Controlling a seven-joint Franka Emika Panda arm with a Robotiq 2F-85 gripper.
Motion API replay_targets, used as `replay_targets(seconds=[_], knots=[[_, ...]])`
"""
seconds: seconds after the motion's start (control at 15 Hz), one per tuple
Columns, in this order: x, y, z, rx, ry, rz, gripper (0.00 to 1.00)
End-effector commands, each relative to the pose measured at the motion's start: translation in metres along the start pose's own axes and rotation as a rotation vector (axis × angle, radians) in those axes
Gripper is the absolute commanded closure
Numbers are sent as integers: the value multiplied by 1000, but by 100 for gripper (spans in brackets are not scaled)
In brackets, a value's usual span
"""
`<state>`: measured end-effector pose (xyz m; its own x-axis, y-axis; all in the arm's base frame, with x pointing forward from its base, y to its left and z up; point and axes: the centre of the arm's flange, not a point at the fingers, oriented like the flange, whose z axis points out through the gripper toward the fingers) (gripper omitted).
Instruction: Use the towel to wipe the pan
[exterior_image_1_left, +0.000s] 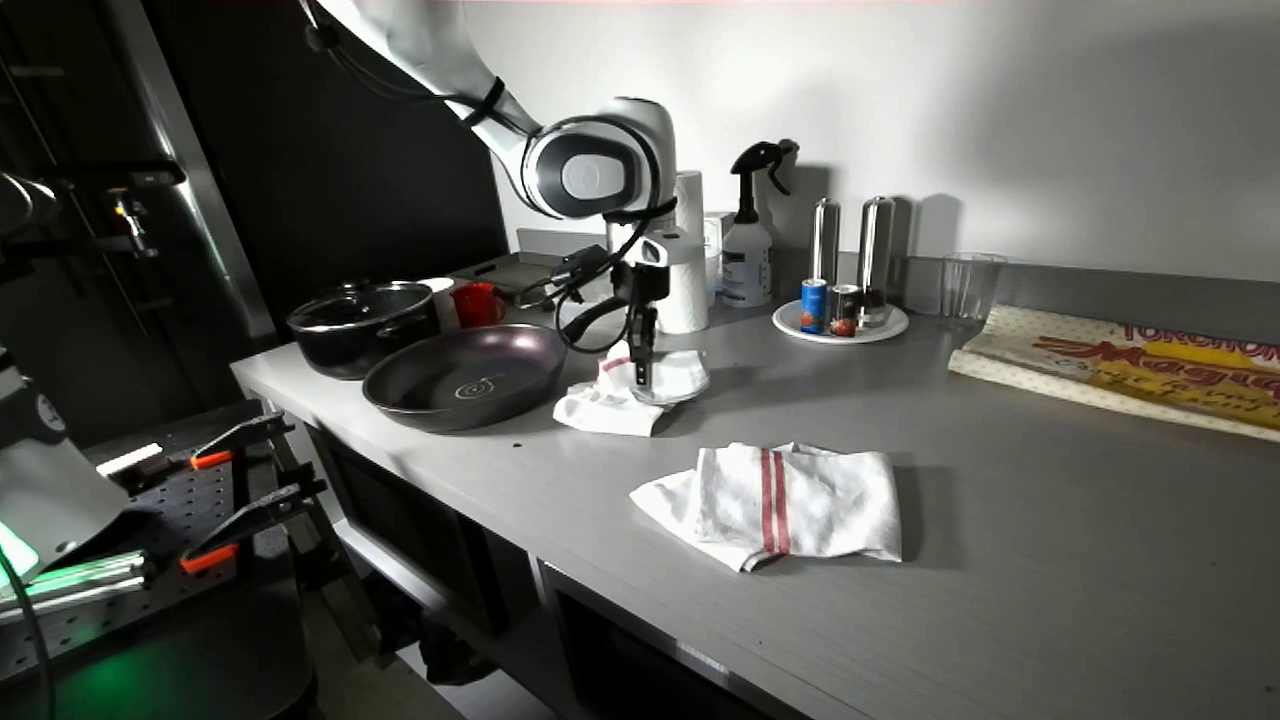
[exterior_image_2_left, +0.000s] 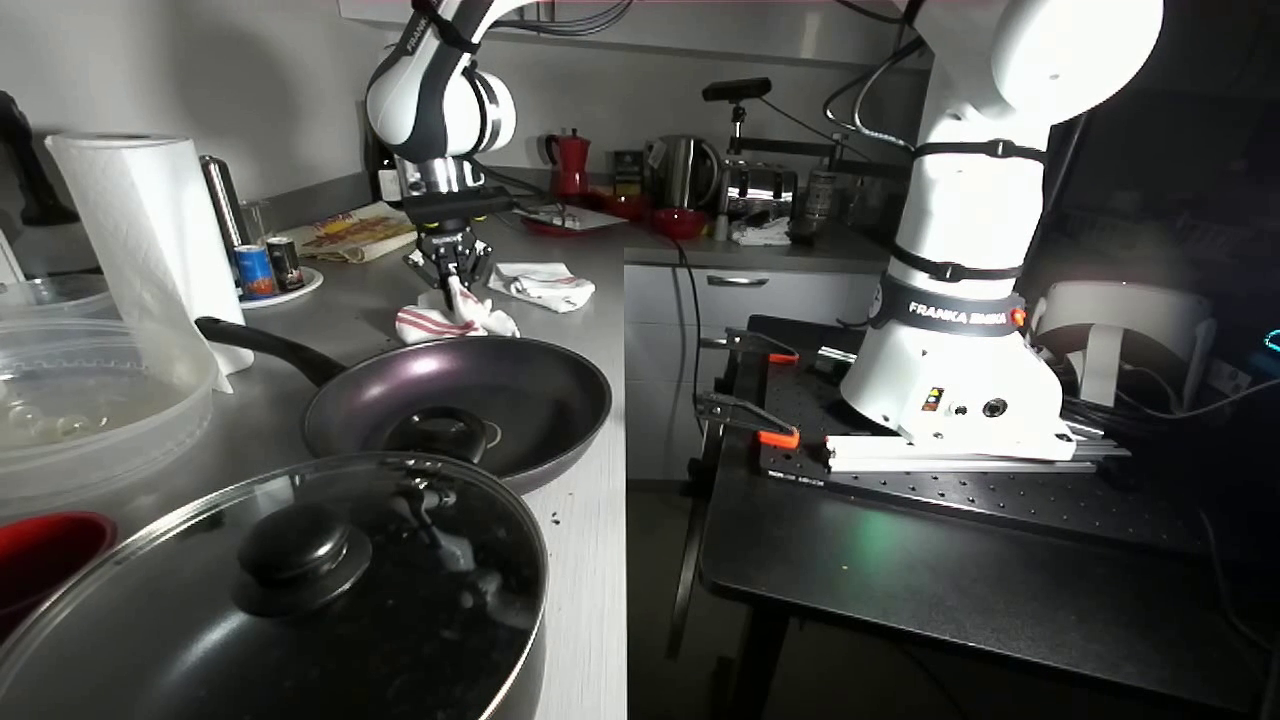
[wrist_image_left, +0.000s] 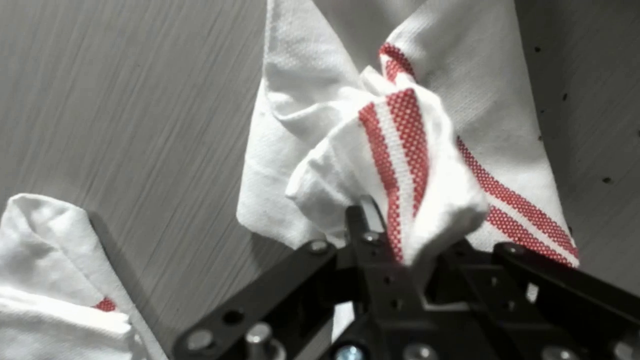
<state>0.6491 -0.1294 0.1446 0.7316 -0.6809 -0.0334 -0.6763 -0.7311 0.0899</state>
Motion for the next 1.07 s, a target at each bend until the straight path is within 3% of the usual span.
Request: replay_targets(seconds=[0.0,0.47,0.87,0.93,1.0], knots=[[1,-9,-6,10,-14,27,54],[-13,-7,-28,36,23,13,4],[-48,23,-81,88,126,9,0],[-16,3,-56,73,95,4,0],[-21,8,-65,82,106,7,0]])
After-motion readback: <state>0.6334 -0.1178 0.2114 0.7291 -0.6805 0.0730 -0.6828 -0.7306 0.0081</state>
